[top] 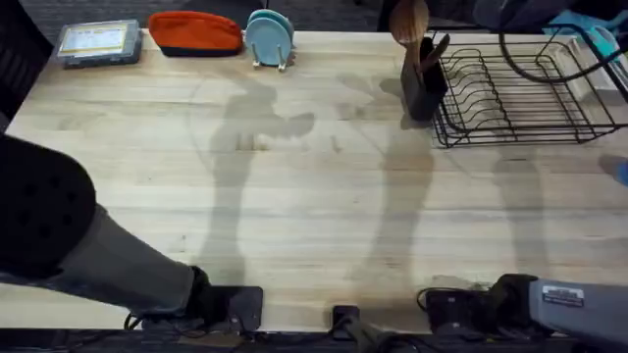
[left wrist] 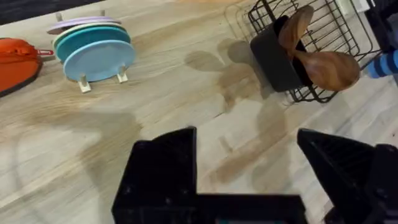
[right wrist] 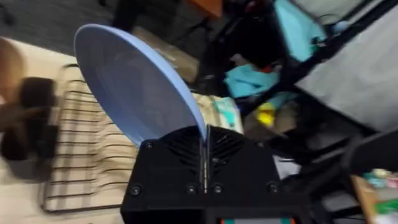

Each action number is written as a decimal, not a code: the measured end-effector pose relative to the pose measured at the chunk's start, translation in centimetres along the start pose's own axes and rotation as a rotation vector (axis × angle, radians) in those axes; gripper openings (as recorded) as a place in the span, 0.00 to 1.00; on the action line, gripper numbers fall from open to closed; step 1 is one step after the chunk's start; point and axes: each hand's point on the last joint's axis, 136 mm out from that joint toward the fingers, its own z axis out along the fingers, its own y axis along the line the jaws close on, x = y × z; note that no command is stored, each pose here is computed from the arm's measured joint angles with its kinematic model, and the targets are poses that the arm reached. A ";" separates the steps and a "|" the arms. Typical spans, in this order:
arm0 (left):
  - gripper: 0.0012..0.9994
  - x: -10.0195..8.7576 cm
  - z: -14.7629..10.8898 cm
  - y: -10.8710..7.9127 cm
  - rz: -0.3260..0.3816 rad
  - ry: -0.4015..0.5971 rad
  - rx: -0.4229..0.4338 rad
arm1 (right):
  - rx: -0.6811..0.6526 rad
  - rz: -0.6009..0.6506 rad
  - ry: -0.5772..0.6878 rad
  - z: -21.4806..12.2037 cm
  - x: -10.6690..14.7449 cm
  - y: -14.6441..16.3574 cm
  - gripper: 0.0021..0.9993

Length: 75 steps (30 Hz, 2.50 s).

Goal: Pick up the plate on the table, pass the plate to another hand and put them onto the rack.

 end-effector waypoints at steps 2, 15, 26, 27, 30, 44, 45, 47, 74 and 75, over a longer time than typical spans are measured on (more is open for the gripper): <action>1.00 0.0 0.0 0.0 0.000 0.000 0.000 | 0.008 -0.031 -0.006 1.2 0.1 0.4 0.03; 1.00 0.0 0.0 0.0 0.000 0.001 0.000 | -0.079 -0.010 0.002 6.9 2.3 6.3 0.03; 1.00 0.0 0.0 0.0 0.000 0.001 0.000 | -0.106 0.187 -0.035 7.0 3.6 7.0 0.03; 1.00 0.0 0.0 0.0 0.000 0.001 0.000 | -0.112 0.193 -0.036 7.0 3.6 7.2 0.03; 1.00 0.0 0.0 0.0 0.000 0.001 0.000 | -0.127 0.202 -0.039 7.0 3.5 7.6 0.03; 1.00 0.0 0.0 0.0 -0.001 0.001 0.000 | -0.201 0.225 -0.020 9.2 4.7 11.8 0.03; 1.00 0.0 0.0 0.0 -0.001 0.001 0.000 | -0.199 0.225 -0.020 9.3 4.7 11.8 0.03; 1.00 0.0 0.0 0.0 -0.001 0.001 0.000 | -0.199 0.225 -0.020 9.3 4.7 11.8 0.03; 1.00 0.1 0.0 0.0 -0.003 0.004 0.001 | -0.191 0.528 0.004 8.0 4.1 10.1 0.99; 1.00 0.1 0.0 0.0 -0.003 0.004 0.001 | -0.187 0.545 0.004 7.6 4.0 9.6 0.99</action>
